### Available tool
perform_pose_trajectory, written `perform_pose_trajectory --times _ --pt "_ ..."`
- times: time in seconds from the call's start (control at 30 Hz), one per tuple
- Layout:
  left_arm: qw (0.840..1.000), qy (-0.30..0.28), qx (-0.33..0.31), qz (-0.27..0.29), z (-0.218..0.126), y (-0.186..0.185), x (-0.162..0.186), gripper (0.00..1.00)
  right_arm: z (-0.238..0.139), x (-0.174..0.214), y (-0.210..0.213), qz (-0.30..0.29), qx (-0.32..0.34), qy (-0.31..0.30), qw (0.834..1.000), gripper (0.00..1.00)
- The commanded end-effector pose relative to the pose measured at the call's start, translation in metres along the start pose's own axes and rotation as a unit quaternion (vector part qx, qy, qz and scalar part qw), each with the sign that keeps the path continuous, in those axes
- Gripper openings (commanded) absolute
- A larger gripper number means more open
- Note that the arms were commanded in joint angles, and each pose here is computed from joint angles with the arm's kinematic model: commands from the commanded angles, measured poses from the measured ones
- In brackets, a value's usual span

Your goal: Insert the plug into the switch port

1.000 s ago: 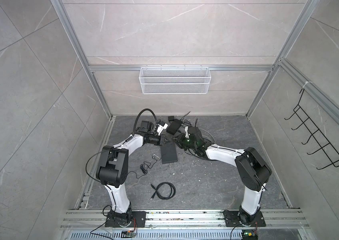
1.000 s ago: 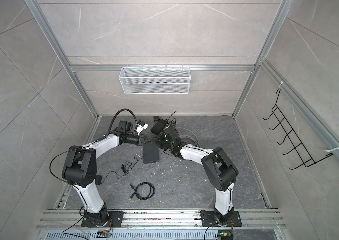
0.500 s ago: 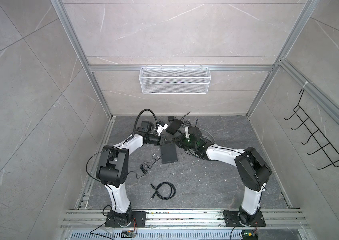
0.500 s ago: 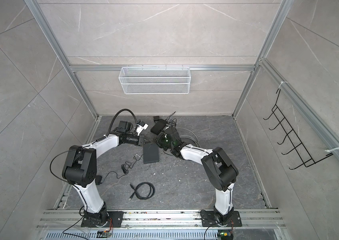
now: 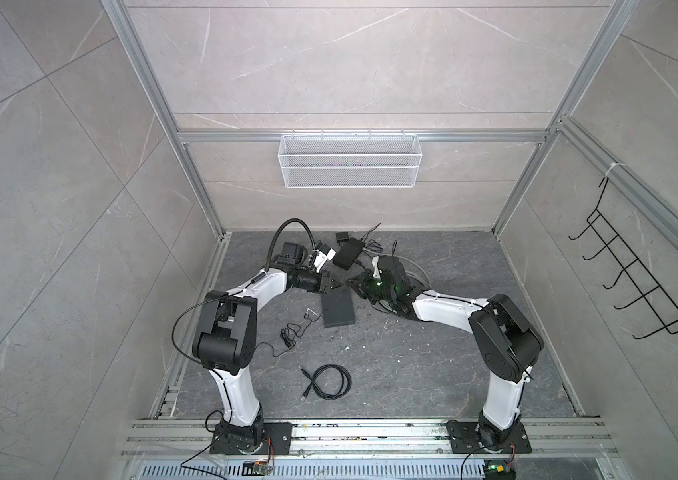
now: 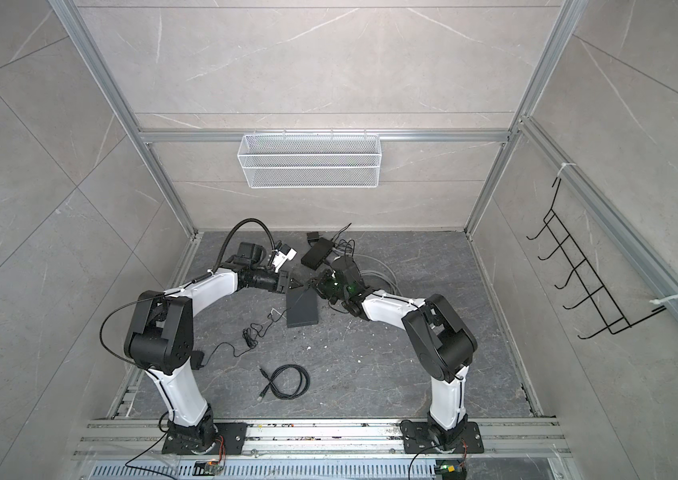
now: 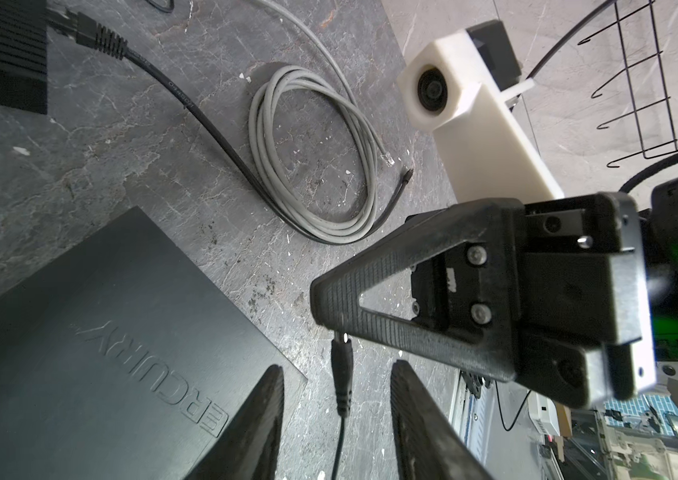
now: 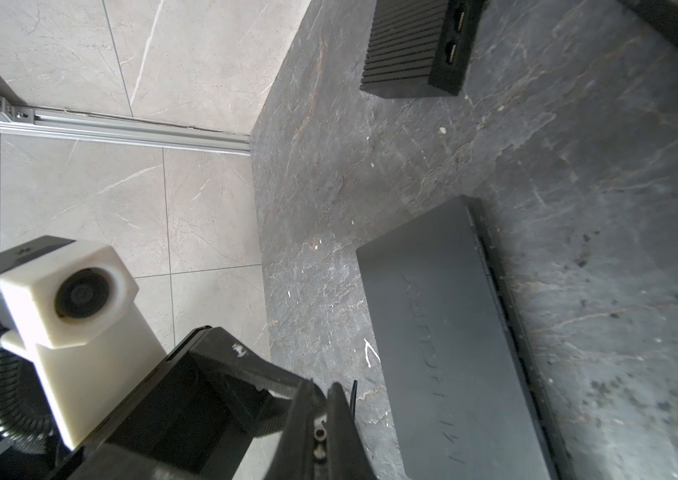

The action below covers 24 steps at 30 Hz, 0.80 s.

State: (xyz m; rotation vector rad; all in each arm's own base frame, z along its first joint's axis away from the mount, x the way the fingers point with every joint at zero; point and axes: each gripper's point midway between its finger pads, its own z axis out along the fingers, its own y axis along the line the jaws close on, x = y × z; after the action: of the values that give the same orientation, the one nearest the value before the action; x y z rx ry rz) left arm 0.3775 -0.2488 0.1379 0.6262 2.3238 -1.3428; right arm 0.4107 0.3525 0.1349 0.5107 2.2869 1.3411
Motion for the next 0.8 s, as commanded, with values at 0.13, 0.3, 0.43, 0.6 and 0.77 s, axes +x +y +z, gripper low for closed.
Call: perform_pose_trajectory --times 0.13,0.3,0.43,0.6,0.77 --pt "0.999 -0.020 -0.021 0.015 0.000 0.003 0.009 0.45 -0.005 -0.004 -0.004 0.005 0.009 -0.009 1.000 0.08" --pt "0.999 -0.040 -0.012 0.014 0.003 0.005 0.007 0.40 -0.005 -0.003 -0.003 0.008 0.007 -0.006 1.000 0.08" --pt "0.997 -0.068 0.011 0.016 0.004 -0.001 0.001 0.38 -0.005 -0.003 -0.007 0.011 0.014 -0.006 1.000 0.08" --pt "0.995 -0.100 0.016 0.019 0.003 -0.001 -0.003 0.32 -0.007 -0.002 -0.013 0.024 0.021 -0.012 0.999 0.08" --pt "0.992 -0.121 0.017 0.020 0.002 0.000 -0.006 0.28 -0.011 -0.004 -0.014 0.028 0.027 -0.021 0.999 0.08"
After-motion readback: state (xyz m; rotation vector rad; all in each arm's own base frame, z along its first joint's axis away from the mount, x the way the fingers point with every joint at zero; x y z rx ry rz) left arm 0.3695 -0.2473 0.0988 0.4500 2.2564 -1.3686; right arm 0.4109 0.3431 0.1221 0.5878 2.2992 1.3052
